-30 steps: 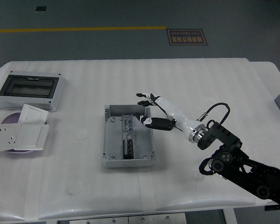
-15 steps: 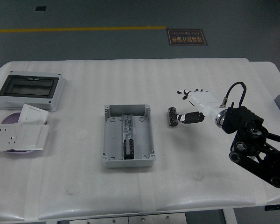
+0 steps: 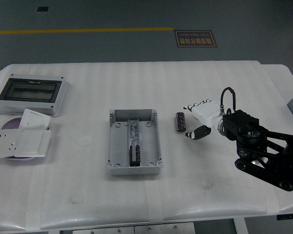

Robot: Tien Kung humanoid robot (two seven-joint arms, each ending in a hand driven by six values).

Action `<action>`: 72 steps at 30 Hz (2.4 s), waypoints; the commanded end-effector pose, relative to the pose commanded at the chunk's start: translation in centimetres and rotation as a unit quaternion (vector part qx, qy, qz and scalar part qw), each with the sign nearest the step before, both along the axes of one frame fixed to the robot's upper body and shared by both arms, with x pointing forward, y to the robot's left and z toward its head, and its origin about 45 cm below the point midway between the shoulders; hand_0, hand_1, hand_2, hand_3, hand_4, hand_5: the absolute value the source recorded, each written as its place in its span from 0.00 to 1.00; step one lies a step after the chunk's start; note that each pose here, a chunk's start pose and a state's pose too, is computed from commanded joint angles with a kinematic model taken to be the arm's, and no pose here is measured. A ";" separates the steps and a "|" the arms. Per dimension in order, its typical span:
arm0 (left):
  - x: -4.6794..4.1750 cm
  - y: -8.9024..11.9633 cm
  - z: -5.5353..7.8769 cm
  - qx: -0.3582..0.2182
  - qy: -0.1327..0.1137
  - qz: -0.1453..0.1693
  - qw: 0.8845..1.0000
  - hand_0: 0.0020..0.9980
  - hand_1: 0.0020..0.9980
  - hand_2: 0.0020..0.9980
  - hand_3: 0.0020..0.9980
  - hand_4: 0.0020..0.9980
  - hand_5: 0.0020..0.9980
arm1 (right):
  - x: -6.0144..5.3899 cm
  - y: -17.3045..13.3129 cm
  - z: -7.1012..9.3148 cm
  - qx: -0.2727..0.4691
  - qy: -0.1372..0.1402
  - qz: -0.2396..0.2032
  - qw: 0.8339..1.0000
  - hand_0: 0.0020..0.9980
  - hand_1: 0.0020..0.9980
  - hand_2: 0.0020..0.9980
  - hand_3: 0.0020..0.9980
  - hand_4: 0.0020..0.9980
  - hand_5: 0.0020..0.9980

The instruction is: Pick up the battery,place it into the box

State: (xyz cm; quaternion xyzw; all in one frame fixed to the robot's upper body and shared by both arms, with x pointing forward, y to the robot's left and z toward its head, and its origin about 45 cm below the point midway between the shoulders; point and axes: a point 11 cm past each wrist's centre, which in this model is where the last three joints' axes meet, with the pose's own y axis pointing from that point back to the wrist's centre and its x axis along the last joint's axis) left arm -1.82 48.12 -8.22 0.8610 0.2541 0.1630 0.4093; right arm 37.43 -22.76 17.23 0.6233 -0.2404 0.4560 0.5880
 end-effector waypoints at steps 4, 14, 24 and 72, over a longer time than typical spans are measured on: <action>0.04 0.0 0.0 0.000 0.000 -0.001 1.000 0.69 0.70 0.65 0.64 0.63 0.22 | 0.4 0.7 -0.2 0.003 0.002 0.005 1.000 1.00 0.96 1.00 1.00 0.84 0.45; 0.24 -0.1 -0.1 -0.002 -0.003 -0.003 1.000 0.69 0.70 0.65 0.64 0.63 0.22 | 1.1 1.5 -0.9 0.021 0.000 0.006 1.000 1.00 0.95 1.00 1.00 0.86 0.47; 0.28 -0.2 -0.1 -0.004 -0.003 -0.004 1.000 0.69 0.70 0.64 0.64 0.62 0.22 | 1.3 1.1 -1.0 0.027 -0.014 0.002 1.000 0.99 0.83 0.89 1.00 0.81 0.48; 0.12 0.0 0.0 -0.004 -0.002 -0.003 1.000 0.69 0.70 0.64 0.64 0.62 0.22 | -3.9 6.2 3.5 0.557 0.039 -0.054 0.828 0.84 0.75 0.78 0.89 0.61 0.32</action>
